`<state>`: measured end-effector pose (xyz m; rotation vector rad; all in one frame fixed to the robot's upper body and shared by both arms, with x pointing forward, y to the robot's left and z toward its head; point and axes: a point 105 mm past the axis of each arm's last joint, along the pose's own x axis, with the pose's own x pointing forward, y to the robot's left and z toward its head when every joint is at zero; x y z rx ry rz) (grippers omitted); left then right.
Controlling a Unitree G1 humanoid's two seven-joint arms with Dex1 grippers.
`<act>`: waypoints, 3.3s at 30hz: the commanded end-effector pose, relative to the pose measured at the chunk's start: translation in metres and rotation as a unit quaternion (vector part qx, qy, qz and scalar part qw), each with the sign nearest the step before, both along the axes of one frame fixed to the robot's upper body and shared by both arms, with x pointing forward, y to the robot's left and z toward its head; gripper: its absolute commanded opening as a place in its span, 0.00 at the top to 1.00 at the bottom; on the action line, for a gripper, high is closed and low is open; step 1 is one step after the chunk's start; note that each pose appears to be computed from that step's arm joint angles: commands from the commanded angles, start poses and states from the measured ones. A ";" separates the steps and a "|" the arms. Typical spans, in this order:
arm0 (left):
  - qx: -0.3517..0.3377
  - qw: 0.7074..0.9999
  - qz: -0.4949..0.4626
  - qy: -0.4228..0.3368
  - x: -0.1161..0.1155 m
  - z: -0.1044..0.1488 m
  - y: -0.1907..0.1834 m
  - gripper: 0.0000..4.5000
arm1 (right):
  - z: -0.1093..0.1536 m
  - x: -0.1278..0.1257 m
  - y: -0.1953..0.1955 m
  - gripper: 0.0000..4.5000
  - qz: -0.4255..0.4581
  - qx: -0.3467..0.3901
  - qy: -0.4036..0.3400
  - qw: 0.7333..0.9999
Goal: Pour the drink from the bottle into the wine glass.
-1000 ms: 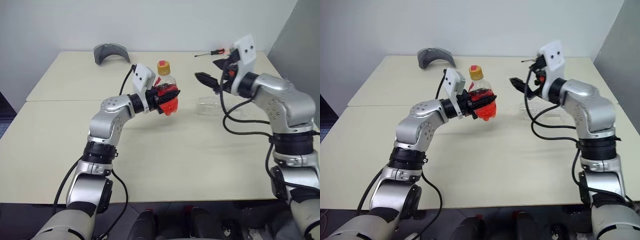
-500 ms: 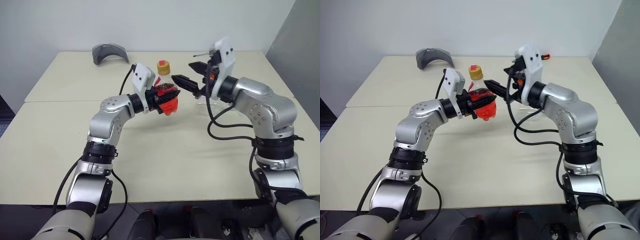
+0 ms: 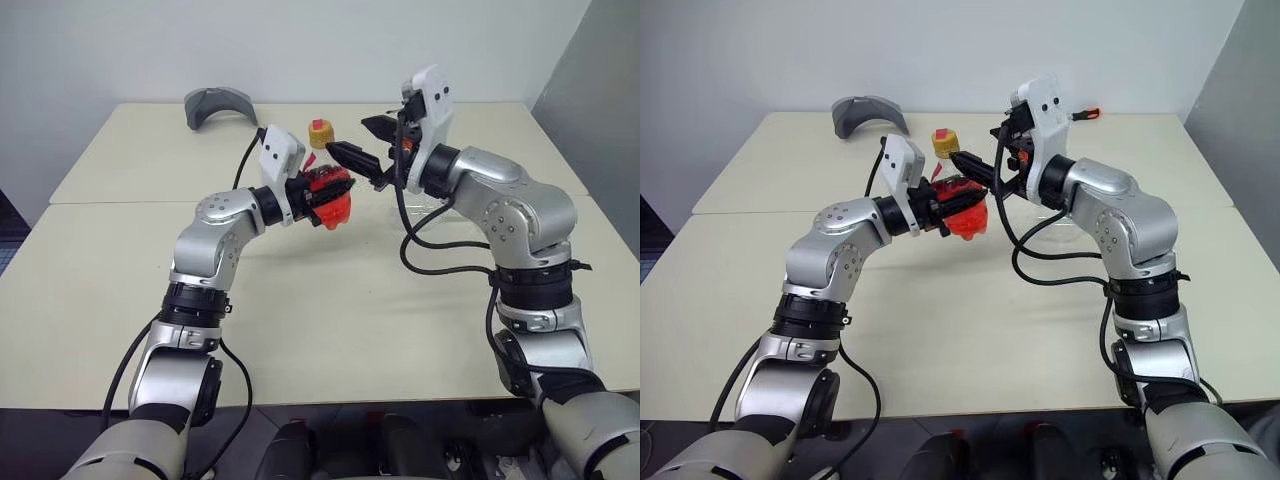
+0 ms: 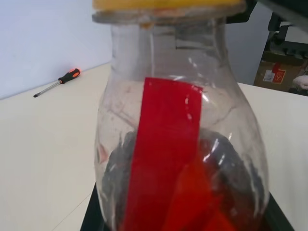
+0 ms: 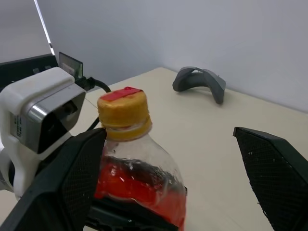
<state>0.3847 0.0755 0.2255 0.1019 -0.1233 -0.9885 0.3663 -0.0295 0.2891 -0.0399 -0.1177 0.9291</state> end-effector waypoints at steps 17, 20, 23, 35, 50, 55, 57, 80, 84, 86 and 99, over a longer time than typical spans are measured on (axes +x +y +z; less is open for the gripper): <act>0.001 0.999 -0.028 -0.043 -0.008 0.019 -0.009 0.72 | 0.032 -0.006 0.035 0.00 0.042 0.025 -0.051 0.998; 0.000 0.999 -0.028 -0.045 -0.008 0.021 -0.009 0.72 | 0.032 -0.004 0.039 0.00 0.041 0.024 -0.053 0.997; -0.001 0.999 -0.028 -0.046 -0.008 0.022 -0.011 0.72 | 0.031 -0.002 0.041 0.00 0.038 0.021 -0.059 0.997; -0.005 0.999 -0.023 -0.045 -0.007 0.022 -0.009 0.72 | 0.026 0.007 0.024 0.00 0.007 0.005 -0.062 0.998; -0.006 0.999 -0.023 -0.043 -0.005 0.022 -0.009 0.72 | 0.023 0.005 -0.031 0.00 -0.045 -0.027 -0.055 0.997; -0.006 0.999 -0.025 -0.044 -0.005 0.022 -0.010 0.72 | 0.021 0.005 -0.047 0.00 -0.065 -0.033 -0.044 0.996; -0.006 0.999 -0.026 -0.044 -0.005 0.022 -0.010 0.72 | 0.020 0.006 -0.051 0.00 -0.071 -0.035 -0.042 0.996; -0.004 0.999 -0.029 -0.042 -0.005 0.021 -0.011 0.72 | 0.020 -0.021 -0.016 0.00 0.053 0.015 -0.014 0.998; -0.003 0.999 -0.028 -0.042 -0.005 0.021 -0.010 0.72 | 0.018 -0.018 -0.011 0.00 0.053 0.022 -0.011 0.998; -0.002 0.999 -0.027 -0.042 -0.006 0.020 -0.009 0.72 | 0.018 -0.018 -0.007 0.00 0.057 0.025 -0.010 0.998; 0.002 0.999 -0.030 -0.040 -0.010 0.018 -0.008 0.72 | 0.020 -0.011 0.009 0.00 0.069 0.034 -0.015 0.997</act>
